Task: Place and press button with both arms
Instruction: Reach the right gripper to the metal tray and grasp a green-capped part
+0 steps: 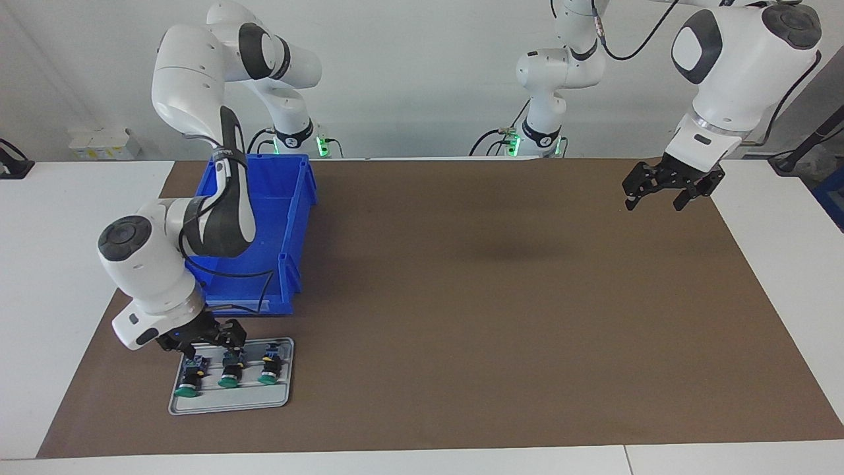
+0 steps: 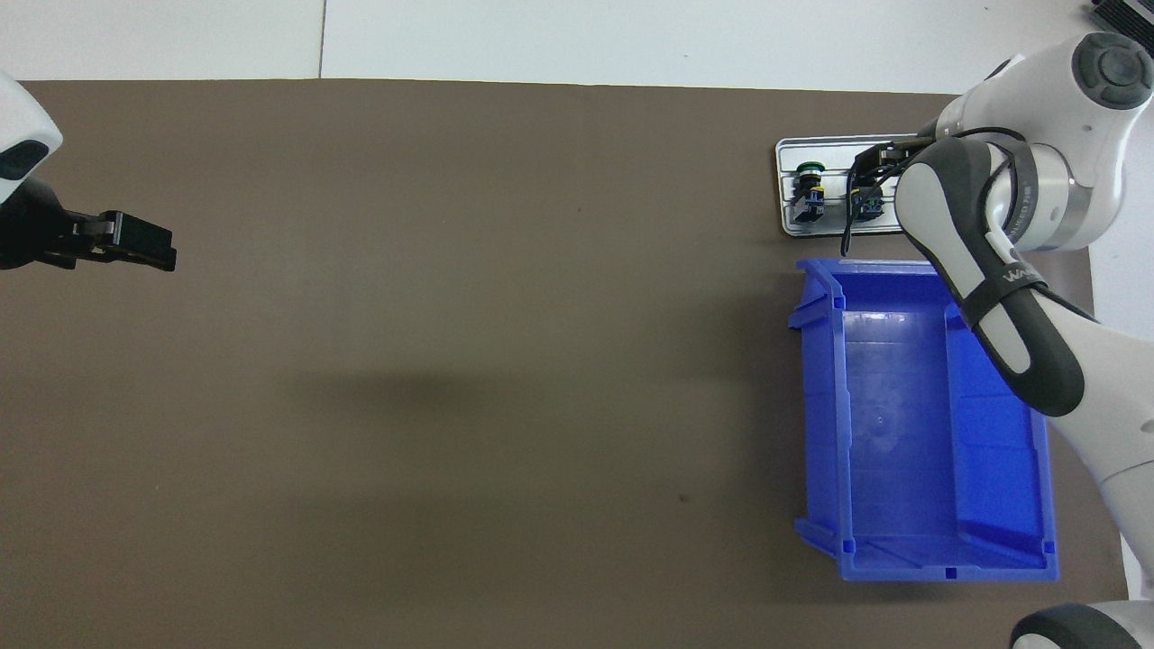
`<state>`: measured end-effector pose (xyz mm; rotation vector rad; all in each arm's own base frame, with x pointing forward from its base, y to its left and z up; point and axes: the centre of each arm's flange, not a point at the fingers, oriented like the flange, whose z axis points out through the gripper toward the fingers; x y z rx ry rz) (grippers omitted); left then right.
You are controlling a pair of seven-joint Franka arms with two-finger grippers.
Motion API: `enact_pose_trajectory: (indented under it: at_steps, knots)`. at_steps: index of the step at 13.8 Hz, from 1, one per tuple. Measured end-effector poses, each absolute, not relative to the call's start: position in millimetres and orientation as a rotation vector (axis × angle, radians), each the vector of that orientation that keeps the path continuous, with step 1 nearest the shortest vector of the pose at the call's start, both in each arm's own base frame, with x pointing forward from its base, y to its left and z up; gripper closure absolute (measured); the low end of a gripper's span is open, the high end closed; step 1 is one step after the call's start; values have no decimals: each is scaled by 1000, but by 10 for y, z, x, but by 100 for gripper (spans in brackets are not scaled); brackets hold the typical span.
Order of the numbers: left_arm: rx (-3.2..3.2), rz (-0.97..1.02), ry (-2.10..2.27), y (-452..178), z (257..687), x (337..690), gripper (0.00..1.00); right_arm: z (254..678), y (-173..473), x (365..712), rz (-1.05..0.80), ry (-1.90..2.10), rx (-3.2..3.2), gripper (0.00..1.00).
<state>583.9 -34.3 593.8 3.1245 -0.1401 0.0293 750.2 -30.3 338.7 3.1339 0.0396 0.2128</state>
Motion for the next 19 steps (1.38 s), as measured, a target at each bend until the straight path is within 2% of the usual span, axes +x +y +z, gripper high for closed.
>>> enact_pose_trajectory:
  at_steps: [4, 5, 8, 9, 10, 11, 12, 13, 16, 19]
  knots:
    - [3124, 29, -140, -343, 5938, 5839, 0, 3097, -306, 7509, 241, 91, 3130, 13]
    - [3124, 29, -140, -343, 5938, 5839, 0, 3017, -301, 7492, 232, 96, 3131, 19]
    - [3124, 29, -140, -343, 5938, 5839, 0, 2924, -278, 7457, 212, 103, 3134, 24]
    - [3124, 29, -140, -343, 5938, 5839, 0, 2916, -275, 7454, 209, 104, 3134, 30]
    - [3124, 29, -140, -343, 5938, 5839, 0, 2915, -275, 7453, 209, 104, 3134, 30]
    - [3124, 29, -140, -343, 5938, 5839, 0, 2915, -277, 7453, 209, 105, 3134, 36]
    - [3124, 29, -140, -343, 5938, 5839, 0, 2916, -280, 7453, 209, 105, 3134, 50]
    - [3124, 29, -140, -343, 5938, 5839, 0, 2926, -288, 7454, 211, 103, 3134, 59]
    - [3124, 29, -140, -343, 5938, 5839, 0, 3045, -303, 7458, 237, 64, 3144, 59]
    - [3124, 29, -140, -343, 5938, 5839, 0, 3405, -250, 7421, 297, -72, 3149, 59]
